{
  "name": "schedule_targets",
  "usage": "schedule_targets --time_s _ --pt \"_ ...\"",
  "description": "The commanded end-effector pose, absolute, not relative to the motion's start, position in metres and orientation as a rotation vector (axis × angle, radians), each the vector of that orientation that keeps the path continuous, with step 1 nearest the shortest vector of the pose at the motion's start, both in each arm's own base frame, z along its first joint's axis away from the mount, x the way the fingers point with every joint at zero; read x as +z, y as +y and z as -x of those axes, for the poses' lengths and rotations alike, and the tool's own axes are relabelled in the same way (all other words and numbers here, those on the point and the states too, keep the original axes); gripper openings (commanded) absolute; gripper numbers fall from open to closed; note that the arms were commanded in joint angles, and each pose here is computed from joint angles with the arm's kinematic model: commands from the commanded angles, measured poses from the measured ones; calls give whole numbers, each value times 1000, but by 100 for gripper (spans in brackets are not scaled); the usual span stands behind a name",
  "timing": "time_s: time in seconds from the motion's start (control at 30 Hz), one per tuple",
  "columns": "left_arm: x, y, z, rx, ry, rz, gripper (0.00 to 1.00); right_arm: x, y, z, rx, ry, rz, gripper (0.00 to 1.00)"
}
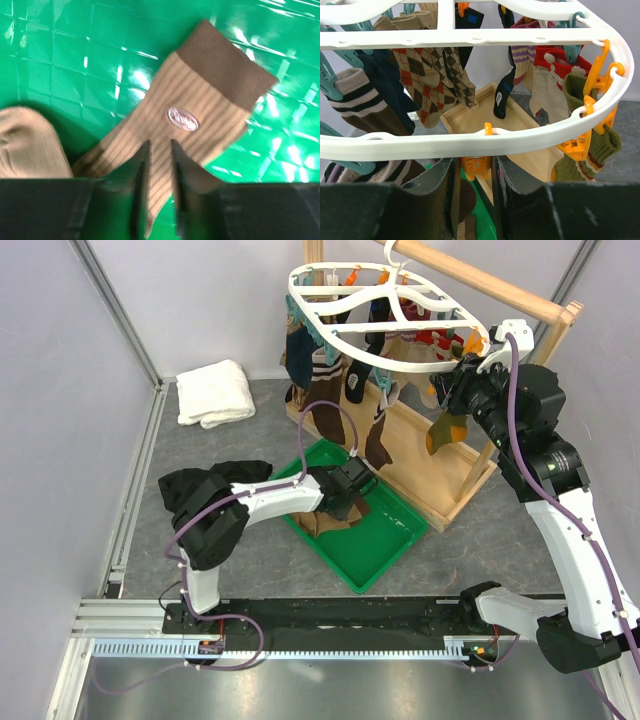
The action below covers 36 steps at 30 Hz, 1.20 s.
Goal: Clip the socks to the hanger
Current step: Adjust the sock in the bin.
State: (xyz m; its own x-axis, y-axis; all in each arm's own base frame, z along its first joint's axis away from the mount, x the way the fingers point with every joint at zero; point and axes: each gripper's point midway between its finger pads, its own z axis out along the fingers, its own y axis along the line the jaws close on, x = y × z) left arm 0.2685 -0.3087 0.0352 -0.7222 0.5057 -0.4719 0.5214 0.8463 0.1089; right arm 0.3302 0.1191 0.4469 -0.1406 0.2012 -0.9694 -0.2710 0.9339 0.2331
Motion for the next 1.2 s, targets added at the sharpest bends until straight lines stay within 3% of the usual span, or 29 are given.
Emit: schedule_targets --time_s 0.0,0.17,0.33,0.73,1.0,1.17 --pt "91 -337 -261 -172 2422 -710 37 424 123 -327 407 1738 83 0" --pt "98 -360 -259 -234 2430 -609 54 423 123 -328 405 1739 82 0" --pt "78 -375 -274 -178 2415 -661 55 425 122 -327 402 1734 86 0" --pt "50 -379 -288 -182 2412 -866 41 425 120 -326 389 1731 88 0" --pt "13 -380 -277 -191 2475 -976 38 421 121 -327 391 1741 87 0" --pt "0 -376 -273 -179 2501 -1000 28 420 121 -327 394 1743 90 0"
